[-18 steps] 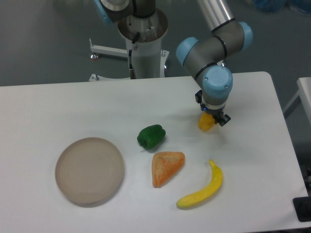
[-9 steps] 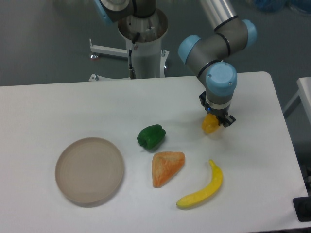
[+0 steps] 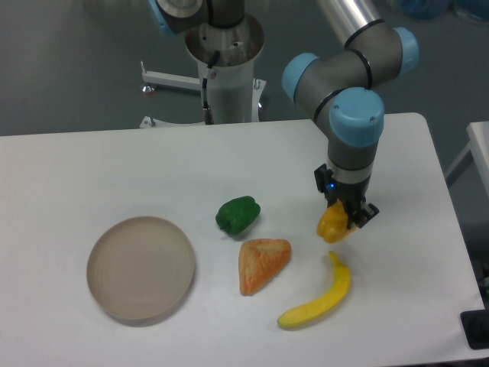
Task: Pick up the yellow pepper from the table
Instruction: 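Lift the held yellow pepper and carry it toward the banana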
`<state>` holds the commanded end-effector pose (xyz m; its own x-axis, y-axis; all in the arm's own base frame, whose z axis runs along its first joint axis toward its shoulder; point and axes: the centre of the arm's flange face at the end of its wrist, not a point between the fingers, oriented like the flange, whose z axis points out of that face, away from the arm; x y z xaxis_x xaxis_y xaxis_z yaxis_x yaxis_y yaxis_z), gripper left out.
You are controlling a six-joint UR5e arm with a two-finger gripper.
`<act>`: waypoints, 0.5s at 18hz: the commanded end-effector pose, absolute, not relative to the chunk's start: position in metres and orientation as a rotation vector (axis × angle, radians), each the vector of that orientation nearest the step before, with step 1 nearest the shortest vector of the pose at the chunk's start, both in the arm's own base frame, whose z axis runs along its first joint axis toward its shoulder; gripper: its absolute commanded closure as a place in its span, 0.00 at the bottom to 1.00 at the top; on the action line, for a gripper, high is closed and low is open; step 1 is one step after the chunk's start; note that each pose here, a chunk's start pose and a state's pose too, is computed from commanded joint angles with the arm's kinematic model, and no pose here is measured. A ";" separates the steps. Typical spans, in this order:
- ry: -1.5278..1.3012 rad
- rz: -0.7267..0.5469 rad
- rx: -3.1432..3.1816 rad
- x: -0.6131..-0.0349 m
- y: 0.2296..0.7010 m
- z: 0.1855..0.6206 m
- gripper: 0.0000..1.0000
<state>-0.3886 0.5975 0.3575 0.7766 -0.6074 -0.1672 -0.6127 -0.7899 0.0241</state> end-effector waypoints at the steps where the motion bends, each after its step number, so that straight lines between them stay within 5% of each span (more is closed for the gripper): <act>1: 1.007 0.259 -2.931 -0.389 0.598 0.357 0.58; 9: 1.011 0.259 -2.930 -0.389 0.598 0.356 0.58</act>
<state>-0.3893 0.5983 0.3562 0.7747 -0.6099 -0.1671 -0.6151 -0.7881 0.0247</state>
